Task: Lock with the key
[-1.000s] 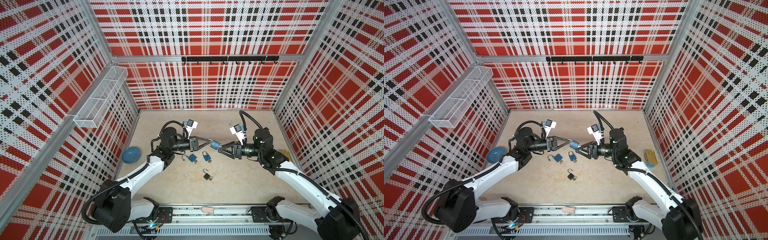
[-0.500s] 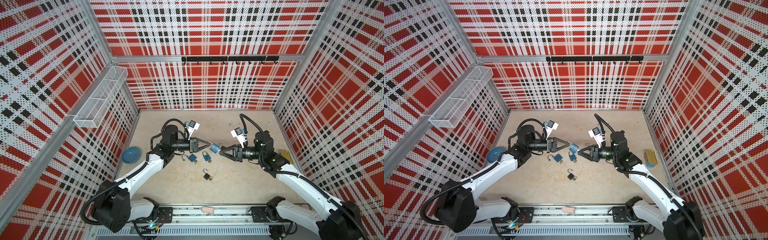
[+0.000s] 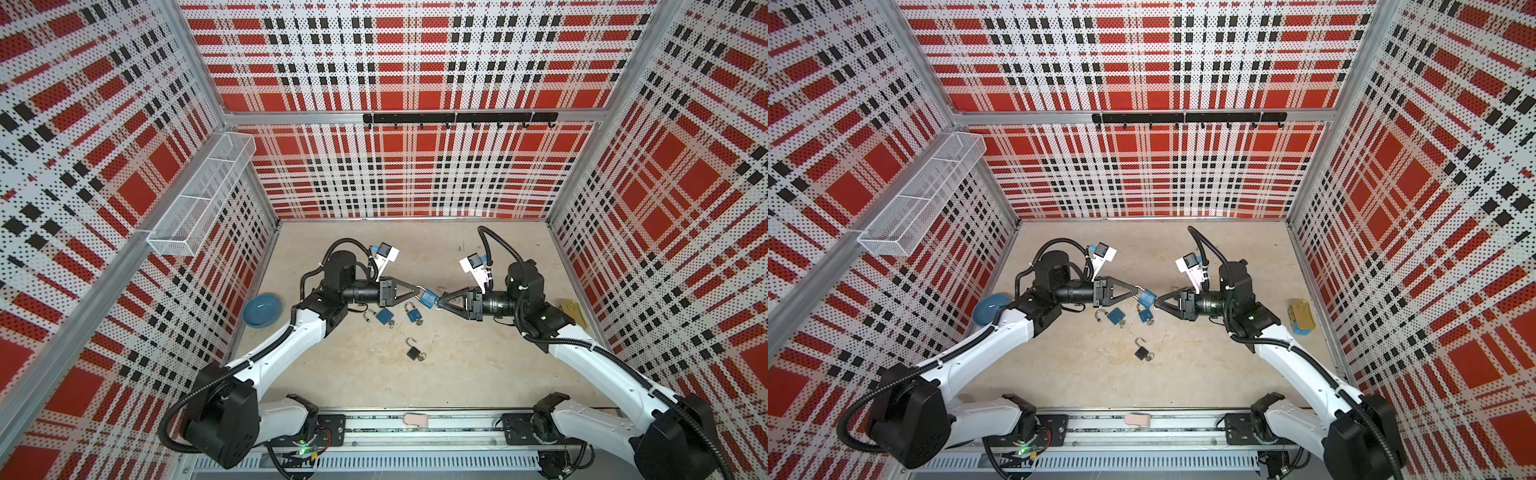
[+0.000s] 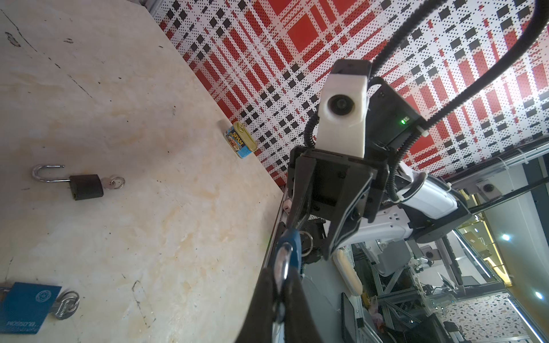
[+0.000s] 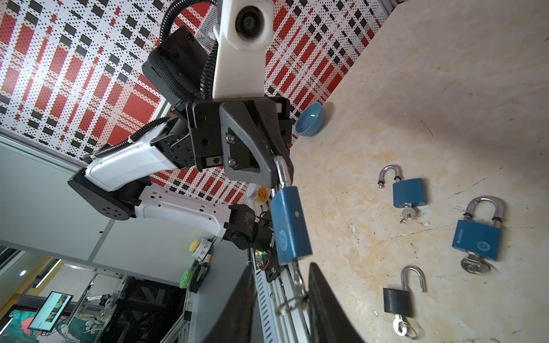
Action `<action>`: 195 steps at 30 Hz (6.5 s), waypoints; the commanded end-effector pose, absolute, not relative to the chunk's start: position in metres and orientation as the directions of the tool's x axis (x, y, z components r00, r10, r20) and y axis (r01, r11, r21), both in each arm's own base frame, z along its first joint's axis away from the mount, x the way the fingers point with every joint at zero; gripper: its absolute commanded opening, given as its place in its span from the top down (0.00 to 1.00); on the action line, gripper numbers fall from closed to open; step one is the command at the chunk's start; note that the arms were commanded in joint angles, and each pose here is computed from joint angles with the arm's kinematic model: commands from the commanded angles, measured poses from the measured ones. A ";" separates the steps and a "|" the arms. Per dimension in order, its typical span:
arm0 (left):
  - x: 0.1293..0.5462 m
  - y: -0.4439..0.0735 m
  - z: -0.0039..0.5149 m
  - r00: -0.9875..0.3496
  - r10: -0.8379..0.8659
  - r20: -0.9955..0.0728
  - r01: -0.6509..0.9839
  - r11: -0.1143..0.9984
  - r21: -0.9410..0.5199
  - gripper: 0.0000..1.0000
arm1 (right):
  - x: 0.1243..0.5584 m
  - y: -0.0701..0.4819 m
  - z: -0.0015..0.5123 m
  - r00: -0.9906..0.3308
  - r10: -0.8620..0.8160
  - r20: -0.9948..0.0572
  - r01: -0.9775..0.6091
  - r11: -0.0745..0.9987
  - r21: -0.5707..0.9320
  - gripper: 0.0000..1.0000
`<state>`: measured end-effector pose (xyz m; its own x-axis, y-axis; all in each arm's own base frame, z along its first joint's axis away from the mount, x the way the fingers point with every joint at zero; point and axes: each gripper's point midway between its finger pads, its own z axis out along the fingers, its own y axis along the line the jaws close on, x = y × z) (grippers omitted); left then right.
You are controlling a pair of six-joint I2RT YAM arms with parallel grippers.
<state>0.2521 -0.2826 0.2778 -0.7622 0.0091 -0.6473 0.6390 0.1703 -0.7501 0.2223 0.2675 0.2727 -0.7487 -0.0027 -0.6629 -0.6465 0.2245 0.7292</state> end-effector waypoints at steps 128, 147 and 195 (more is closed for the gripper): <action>0.199 -0.427 0.090 -0.790 0.480 -0.382 0.567 0.333 -0.753 1.00 | 0.210 0.120 0.187 -0.828 0.040 -0.559 -0.164 0.936 0.310 1.00; 0.212 -0.435 0.052 -0.786 0.541 -0.300 0.561 0.421 -0.712 0.84 | 0.213 0.127 0.174 -0.843 0.045 -0.536 -0.163 0.928 0.335 1.00; 0.280 -0.324 0.138 -0.873 0.148 -0.464 0.457 0.579 -0.675 0.47 | 0.208 0.155 0.064 -0.915 0.076 -0.396 -0.076 0.932 0.354 1.00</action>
